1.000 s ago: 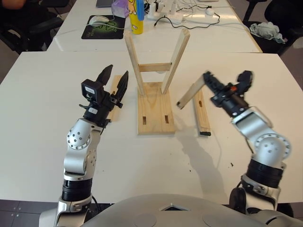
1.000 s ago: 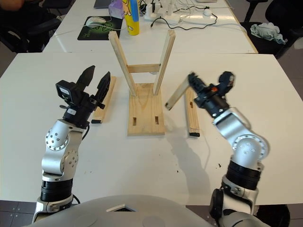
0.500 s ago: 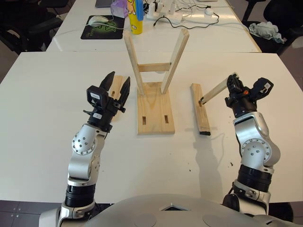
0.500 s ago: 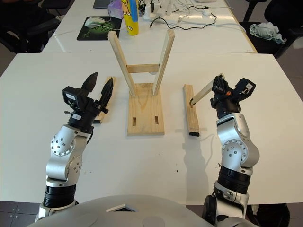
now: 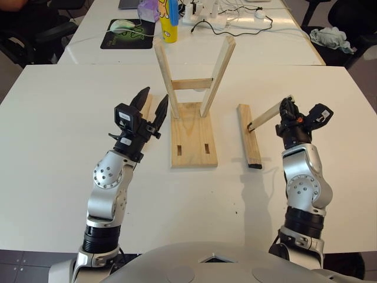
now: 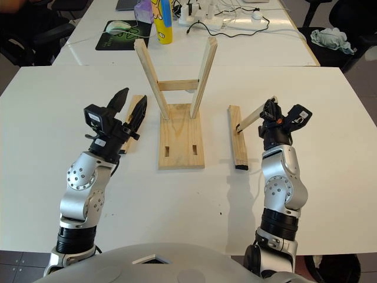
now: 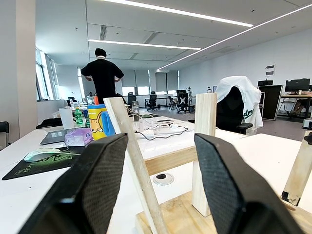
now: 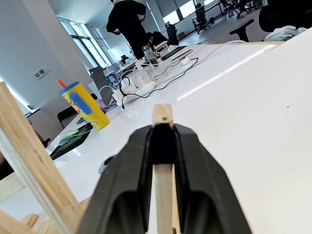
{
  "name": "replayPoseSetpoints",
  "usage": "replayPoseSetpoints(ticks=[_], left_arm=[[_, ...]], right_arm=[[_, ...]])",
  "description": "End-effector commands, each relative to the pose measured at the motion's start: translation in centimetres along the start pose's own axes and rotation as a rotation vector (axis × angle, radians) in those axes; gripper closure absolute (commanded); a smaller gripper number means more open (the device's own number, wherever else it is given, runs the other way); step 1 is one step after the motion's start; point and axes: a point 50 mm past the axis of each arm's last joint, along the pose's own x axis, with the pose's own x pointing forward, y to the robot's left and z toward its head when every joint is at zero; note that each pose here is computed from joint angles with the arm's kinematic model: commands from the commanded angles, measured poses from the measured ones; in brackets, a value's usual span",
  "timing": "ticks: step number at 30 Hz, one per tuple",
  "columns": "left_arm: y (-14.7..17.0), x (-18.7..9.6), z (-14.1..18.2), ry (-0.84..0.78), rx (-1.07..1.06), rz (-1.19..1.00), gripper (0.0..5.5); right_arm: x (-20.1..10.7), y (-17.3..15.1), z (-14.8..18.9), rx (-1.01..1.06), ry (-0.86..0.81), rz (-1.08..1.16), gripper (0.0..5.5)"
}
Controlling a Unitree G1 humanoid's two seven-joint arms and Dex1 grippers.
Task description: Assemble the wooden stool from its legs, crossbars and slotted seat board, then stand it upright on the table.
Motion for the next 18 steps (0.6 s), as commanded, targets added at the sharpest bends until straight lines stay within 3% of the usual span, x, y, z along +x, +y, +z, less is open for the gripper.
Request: replayPoseSetpoints(ticks=[1, 18], left_arm=[[-0.11, 0.09, -0.44, 0.025, 0.001, -0.011, 2.99], [-0.23, 0.62, -0.51, 0.029, 0.001, -0.054, 2.99]], right_arm=[[0.20, -0.06, -0.28, 0.004, 0.002, -0.003, 5.07], [0.38, -0.39, -1.15, -0.062, -0.015, -0.015, 5.07]])
